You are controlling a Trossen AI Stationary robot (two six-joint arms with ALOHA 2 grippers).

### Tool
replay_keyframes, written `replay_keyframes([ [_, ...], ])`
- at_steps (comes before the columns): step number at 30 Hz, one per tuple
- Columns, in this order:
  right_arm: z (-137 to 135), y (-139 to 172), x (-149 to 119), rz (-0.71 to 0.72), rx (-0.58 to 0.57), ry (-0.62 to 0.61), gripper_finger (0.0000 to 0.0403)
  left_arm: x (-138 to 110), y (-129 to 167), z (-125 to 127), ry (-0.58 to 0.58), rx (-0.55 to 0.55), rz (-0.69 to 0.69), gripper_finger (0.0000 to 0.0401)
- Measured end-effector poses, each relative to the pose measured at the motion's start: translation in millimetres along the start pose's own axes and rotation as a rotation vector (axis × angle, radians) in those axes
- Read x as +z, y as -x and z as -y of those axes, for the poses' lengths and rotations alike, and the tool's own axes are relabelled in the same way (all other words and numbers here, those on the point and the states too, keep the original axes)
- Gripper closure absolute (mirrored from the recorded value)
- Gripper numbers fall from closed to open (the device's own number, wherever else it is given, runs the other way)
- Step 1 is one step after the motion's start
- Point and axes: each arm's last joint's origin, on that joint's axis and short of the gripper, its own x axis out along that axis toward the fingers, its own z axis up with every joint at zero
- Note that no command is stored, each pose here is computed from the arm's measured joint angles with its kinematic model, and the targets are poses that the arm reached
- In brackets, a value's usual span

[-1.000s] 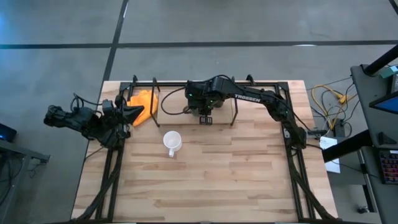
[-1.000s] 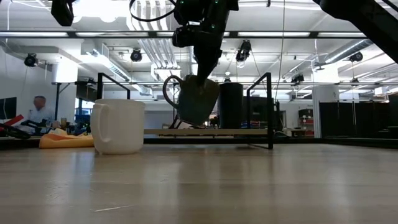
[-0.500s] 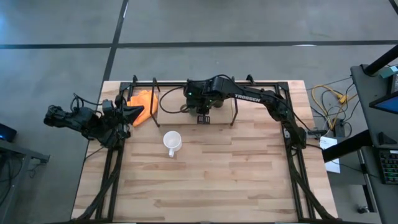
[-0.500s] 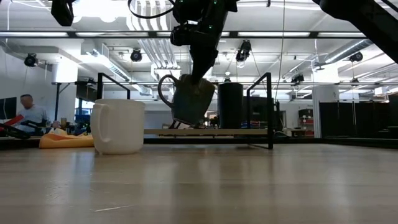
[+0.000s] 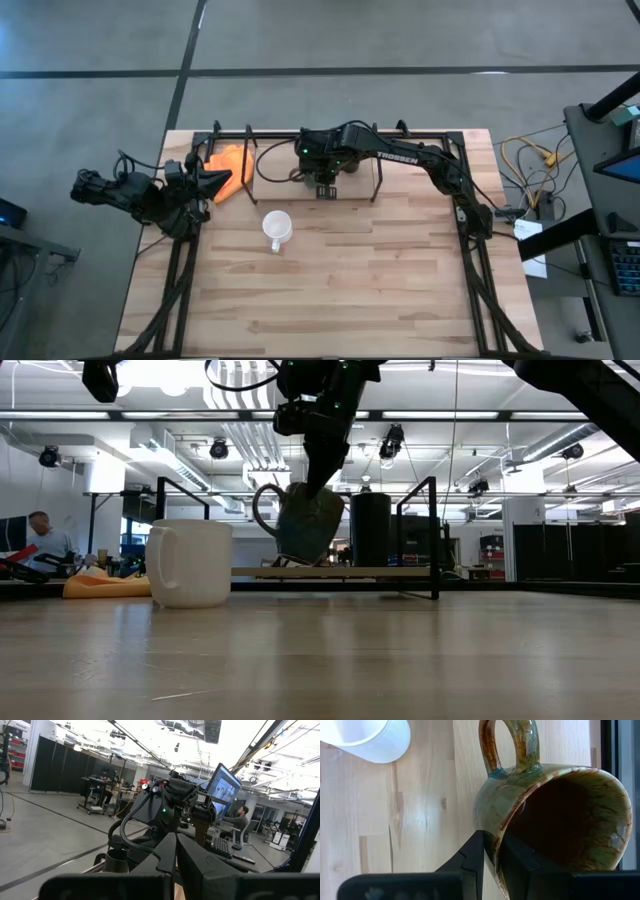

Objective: Stack small to large cups/mugs on shelf
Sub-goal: Put the brown mug on the shelf

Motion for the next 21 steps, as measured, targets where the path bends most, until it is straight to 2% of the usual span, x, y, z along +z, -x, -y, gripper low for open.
replay_keyframes([
  [8, 7, -1, -1, 0.008, -0.007, -0.093, 0.0355, 0, 0, 0, 0.000, 0.000, 0.000, 0.0401],
  [16, 10, -2, -1, 0.015, -0.006, -0.100, 0.0355, 0, 0, 0, -0.003, 0.000, -0.001, 0.0401],
  [21, 10, -12, 0, 0.002, -0.002, -0.093, 0.0335, 0, 0, 0, -0.005, 0.000, -0.002, 0.0401],
])
